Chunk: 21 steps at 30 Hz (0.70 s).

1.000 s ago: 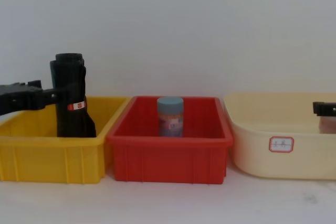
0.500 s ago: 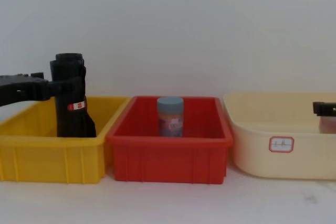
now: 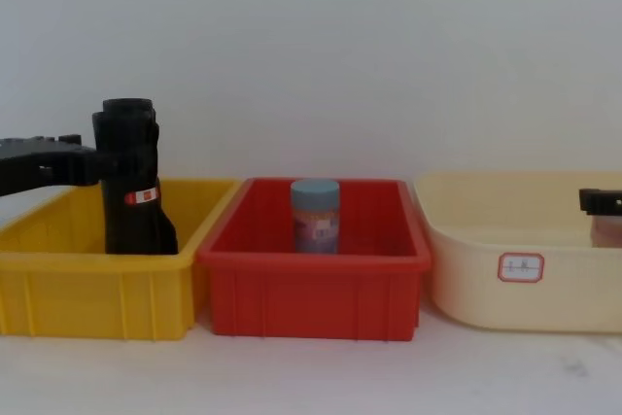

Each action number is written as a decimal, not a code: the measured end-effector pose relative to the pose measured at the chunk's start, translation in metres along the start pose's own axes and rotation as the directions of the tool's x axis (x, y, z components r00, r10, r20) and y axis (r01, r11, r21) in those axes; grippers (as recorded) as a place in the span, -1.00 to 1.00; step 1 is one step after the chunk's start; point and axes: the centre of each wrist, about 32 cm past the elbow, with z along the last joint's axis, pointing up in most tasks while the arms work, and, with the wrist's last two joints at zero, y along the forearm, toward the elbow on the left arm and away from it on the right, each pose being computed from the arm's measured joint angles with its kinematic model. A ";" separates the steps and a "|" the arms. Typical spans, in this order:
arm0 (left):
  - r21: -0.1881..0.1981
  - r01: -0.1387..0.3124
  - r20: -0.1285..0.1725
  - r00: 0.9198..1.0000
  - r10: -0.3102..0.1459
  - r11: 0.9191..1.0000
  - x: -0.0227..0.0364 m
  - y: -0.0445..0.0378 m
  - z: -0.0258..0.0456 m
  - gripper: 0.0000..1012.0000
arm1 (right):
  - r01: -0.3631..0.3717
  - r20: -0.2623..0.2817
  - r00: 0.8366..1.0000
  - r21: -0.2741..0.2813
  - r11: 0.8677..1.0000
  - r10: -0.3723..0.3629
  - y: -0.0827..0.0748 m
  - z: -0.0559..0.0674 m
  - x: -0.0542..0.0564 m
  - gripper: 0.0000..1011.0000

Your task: Pick up the garbage bag with the one hand and transfer it to the other hand.

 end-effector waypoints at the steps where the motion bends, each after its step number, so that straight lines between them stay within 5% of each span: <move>1: 0.004 -0.004 0.002 1.000 0.004 1.000 0.0003 -0.0011 -0.0005 0.98 | 0.000 0.000 1.000 0.000 1.000 0.000 0.000 0.000 0.000 0.98; 21: 0.018 -0.013 -0.002 1.000 0.014 1.000 0.0089 -0.0121 -0.0089 0.98 | 0.000 0.000 1.000 0.000 1.000 0.000 0.000 0.000 0.000 0.98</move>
